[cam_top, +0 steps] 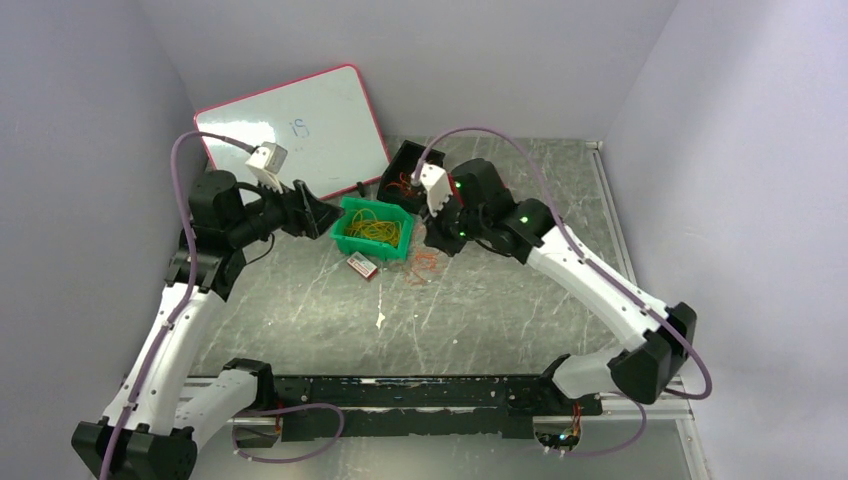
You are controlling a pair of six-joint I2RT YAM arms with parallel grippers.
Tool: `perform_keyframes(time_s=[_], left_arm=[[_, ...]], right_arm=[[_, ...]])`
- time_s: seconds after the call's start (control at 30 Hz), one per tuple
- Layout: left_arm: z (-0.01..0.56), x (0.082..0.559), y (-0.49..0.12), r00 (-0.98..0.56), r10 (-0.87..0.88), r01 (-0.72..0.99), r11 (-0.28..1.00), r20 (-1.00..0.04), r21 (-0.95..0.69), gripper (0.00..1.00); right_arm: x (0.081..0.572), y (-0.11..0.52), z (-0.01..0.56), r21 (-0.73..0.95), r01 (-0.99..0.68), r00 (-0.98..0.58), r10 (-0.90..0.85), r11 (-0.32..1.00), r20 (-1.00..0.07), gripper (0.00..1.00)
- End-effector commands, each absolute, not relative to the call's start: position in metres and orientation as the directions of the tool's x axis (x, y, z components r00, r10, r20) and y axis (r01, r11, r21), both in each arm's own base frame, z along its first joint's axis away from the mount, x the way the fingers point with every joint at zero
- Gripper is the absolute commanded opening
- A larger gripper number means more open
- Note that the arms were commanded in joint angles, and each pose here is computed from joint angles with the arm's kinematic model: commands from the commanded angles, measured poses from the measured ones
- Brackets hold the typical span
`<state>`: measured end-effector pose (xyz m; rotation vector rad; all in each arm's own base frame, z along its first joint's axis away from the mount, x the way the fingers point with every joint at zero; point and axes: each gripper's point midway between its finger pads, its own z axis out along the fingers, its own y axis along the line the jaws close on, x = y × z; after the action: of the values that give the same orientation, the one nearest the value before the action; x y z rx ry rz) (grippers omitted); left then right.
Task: Untangle the cables
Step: Pick up the cable at the center of the board, then place the cable at the center of the board.
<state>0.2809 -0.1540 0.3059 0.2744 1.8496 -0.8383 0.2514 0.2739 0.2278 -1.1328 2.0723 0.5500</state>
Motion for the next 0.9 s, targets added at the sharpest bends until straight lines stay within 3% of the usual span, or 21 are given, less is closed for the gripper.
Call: perform_keyframes(time_s=[0.0, 0.3, 0.63, 0.87], left_arm=[[0.323, 0.263, -0.184, -0.408, -0.178, 0.679, 0.596, -0.896, -0.428, 0.8], [0.318, 0.254, -0.216, -0.395, -0.139, 0.748, 0.525, -0.908, -0.406, 0.79], [0.322, 0.248, -0.232, -0.366, -0.138, 0.795, 0.467, -0.92, -0.387, 0.79], [0.314, 0.25, -0.25, -0.365, -0.137, 0.793, 0.473, -0.921, -0.385, 0.9]], right_arm=[[0.252, 0.274, 0.281, 0.031, -0.848, -0.307, -0.444, 0.528, -0.842, 0.0], [0.252, 0.264, 0.356, -0.026, -0.828, -0.196, -0.334, 0.559, -0.922, 0.0], [0.246, 0.25, 0.445, 0.035, -0.762, -0.081, -0.041, 0.647, -0.996, 0.0], [0.239, 0.251, 0.499, 0.096, -0.773, -0.023, 0.125, 0.627, -0.992, 0.0]])
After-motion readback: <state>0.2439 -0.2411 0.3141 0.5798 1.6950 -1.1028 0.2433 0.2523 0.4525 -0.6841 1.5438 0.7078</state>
